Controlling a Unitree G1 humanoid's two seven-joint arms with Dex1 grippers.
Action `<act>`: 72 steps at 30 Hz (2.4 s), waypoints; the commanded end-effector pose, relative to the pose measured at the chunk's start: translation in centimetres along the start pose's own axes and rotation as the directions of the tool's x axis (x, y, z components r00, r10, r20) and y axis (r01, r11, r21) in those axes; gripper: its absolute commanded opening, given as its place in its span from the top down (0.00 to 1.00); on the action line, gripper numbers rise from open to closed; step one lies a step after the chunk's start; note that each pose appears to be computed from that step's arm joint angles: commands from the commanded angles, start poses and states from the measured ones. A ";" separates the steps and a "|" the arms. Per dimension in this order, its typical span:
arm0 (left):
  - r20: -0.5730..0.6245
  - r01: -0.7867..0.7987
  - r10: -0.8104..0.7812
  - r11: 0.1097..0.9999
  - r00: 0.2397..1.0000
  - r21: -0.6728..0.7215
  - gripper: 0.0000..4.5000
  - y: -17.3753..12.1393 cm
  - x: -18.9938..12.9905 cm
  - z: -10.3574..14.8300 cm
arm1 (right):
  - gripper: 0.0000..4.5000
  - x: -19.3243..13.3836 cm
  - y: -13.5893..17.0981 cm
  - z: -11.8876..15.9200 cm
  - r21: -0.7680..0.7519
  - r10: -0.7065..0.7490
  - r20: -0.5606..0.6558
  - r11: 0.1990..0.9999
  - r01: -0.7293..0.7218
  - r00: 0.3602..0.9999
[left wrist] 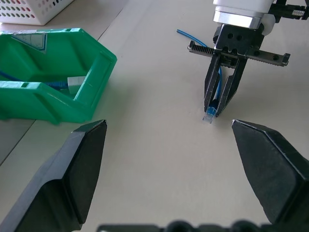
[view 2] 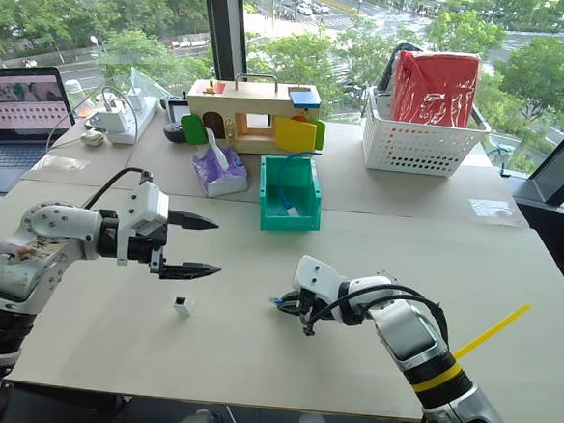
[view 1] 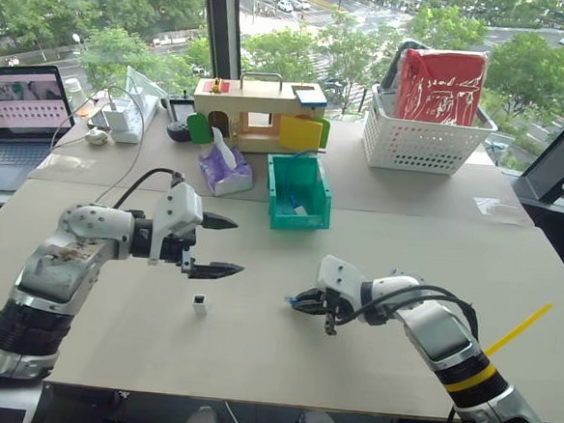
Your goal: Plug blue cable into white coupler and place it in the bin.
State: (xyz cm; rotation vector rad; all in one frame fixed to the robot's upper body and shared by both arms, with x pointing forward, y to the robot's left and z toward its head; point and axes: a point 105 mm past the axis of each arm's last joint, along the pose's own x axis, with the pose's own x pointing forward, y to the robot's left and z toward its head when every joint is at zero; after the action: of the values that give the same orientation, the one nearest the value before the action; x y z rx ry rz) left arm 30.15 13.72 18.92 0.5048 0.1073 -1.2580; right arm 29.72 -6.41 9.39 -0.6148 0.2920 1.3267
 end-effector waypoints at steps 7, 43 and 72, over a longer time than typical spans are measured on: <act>-0.037 0.161 -0.158 0.980 0.987 0.118 0.02 -1.2 3.4 0.1 | 0.98 2.1 1.4 1.2 -0.138 0.130 0.008 0.982 -0.127 0.992; -0.143 0.282 -0.272 0.958 0.952 0.056 0.02 -4.5 6.8 -4.4 | 0.02 -5.5 3.9 2.2 0.365 -0.031 0.100 0.931 -0.008 0.995; -0.148 0.212 -0.198 0.974 0.969 0.084 0.94 -4.9 8.4 -6.2 | 0.00 -6.7 4.9 2.3 0.366 0.004 0.073 0.930 -0.031 0.997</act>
State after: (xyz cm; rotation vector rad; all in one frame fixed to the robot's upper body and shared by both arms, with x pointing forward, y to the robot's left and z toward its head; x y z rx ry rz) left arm 28.95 7.48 8.68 0.6483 0.2193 -1.4504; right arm 23.05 -10.11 12.25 -0.2264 0.5365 1.2593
